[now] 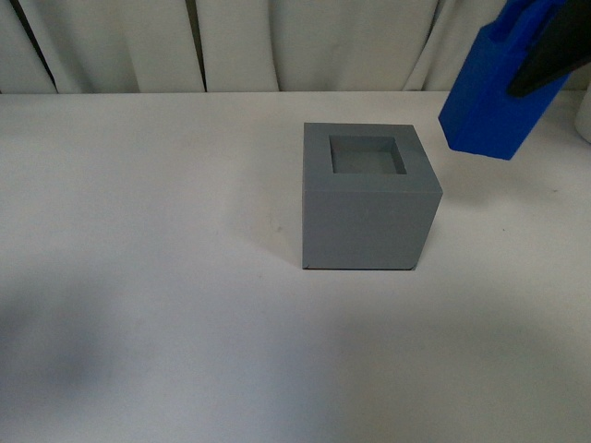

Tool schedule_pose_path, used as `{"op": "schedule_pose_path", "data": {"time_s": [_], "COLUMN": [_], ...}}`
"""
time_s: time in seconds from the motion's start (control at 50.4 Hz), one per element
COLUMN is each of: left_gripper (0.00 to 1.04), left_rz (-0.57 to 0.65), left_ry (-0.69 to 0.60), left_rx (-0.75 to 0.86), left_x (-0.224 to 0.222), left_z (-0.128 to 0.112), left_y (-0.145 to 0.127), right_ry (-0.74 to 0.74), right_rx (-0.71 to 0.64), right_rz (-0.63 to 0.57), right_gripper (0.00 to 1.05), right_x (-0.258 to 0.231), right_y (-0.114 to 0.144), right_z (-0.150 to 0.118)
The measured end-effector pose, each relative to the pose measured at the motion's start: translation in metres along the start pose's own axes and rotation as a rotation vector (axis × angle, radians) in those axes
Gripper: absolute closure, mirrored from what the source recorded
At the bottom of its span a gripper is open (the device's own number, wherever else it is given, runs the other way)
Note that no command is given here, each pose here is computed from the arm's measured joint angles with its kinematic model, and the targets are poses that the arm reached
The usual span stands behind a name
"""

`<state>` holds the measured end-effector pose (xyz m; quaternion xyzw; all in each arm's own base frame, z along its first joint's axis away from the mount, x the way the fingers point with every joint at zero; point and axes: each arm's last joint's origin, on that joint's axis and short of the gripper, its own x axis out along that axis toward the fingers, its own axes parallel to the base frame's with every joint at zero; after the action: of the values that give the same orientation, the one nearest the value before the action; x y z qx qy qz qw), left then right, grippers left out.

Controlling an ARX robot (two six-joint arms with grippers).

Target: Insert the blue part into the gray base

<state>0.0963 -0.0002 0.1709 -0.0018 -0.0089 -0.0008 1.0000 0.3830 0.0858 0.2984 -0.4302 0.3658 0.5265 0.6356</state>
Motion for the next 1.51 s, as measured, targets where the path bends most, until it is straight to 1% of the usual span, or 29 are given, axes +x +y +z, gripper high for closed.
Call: {"op": "schedule_pose_path", "data": {"time_s": [0.377,0.575,1.091,1.507], "left_gripper": [0.06,0.06,0.06,0.06], "left_rz": [0.000,0.000,0.000,0.000], "left_ry": [0.000,0.000,0.000,0.000], "left_rx": [0.000,0.000,0.000,0.000], "left_x": [0.000,0.000,0.000,0.000], "left_z": [0.000,0.000,0.000,0.000], "left_y": [0.000,0.000,0.000,0.000], "right_ry": [-0.026,-0.020,0.005,0.014], "right_rx": [-0.055,-0.066,-0.080,-0.077], "right_rz": [0.000,0.010,0.012,0.013], "right_gripper": [0.58,0.58,0.58,0.58], "right_x": [0.002,0.012,0.028,0.036], "right_y": [0.010,0.013,0.015,0.015], "right_z": [0.044,0.057,0.071,0.069]}}
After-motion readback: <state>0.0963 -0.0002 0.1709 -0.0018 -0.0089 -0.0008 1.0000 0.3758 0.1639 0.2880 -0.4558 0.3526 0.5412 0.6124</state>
